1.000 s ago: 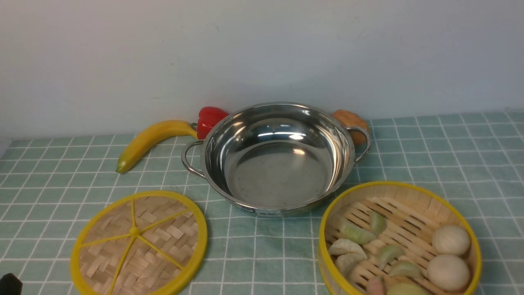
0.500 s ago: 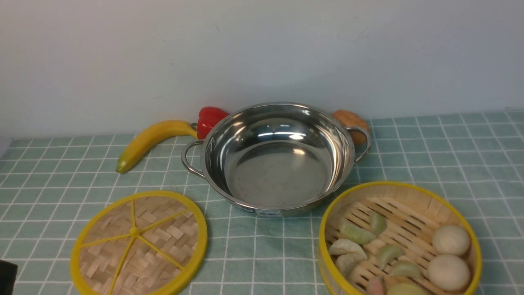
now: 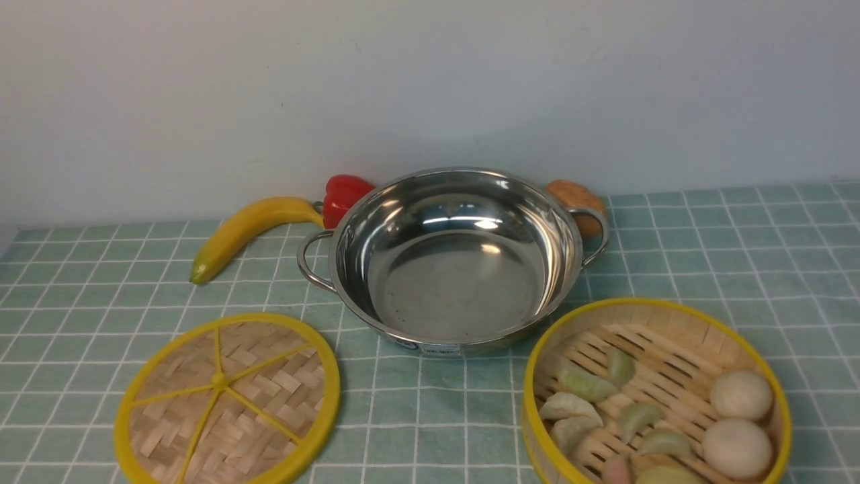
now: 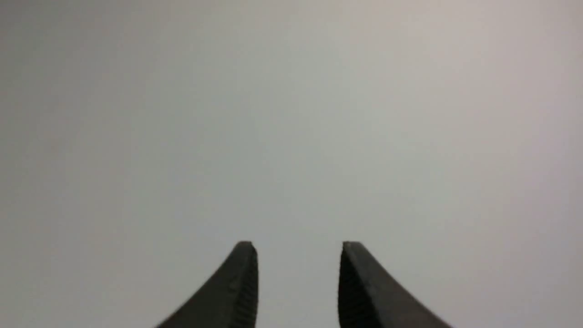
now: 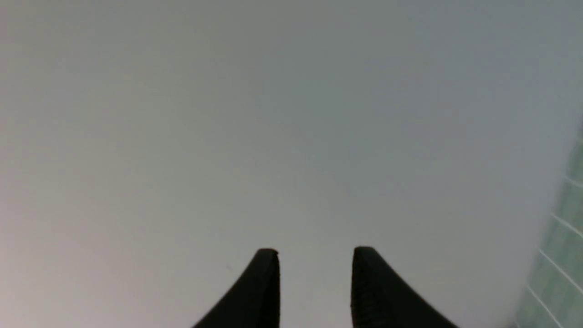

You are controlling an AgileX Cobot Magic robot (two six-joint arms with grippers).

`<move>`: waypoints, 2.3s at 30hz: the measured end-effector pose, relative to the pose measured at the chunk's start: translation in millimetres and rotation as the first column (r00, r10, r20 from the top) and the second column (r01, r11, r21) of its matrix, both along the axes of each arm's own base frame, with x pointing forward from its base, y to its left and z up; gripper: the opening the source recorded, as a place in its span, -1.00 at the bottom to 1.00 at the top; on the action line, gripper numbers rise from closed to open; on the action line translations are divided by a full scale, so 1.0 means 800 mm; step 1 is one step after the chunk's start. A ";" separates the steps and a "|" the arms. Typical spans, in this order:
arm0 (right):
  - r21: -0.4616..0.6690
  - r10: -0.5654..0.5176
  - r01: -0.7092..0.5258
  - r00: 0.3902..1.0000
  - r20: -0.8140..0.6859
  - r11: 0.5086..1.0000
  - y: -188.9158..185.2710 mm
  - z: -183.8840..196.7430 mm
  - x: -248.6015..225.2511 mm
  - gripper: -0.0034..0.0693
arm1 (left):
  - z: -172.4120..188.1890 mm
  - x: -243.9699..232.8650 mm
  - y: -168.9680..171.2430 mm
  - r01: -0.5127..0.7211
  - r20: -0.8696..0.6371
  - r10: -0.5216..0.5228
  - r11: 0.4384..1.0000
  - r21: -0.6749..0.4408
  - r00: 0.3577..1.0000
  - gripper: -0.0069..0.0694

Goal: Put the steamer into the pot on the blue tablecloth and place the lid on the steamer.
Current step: 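Reach for and grasp the rim of the bamboo steamer holding the buns with the right gripper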

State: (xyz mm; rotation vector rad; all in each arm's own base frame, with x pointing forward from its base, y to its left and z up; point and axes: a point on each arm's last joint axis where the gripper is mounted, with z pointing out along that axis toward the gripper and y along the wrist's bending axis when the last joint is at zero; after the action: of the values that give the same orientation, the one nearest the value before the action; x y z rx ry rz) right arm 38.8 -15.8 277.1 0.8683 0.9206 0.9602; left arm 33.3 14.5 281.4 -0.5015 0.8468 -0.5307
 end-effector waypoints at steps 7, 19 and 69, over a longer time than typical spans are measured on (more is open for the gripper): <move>-0.408 -0.116 0.175 0.980 0.164 0.896 0.008 0.114 -0.024 -0.24 | 0.081 0.003 -0.013 -0.034 -0.046 0.047 0.967 0.253 0.998 -0.18; -0.655 -0.100 -0.572 0.711 -0.696 0.493 0.031 0.153 0.121 -0.24 | 0.061 0.123 0.003 0.278 -0.896 0.203 0.903 0.327 0.394 -0.18; 0.137 0.004 -0.971 -0.139 -0.990 0.195 0.042 -0.132 0.382 -0.24 | -0.084 0.231 -0.014 0.647 -0.931 0.078 0.739 -0.187 -0.357 -0.18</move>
State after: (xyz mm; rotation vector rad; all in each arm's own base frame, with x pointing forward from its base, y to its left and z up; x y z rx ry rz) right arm 344.3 17.6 171.8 -0.1198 2.9613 0.4705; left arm 218.3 3.7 214.0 -0.0284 2.9057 -0.2498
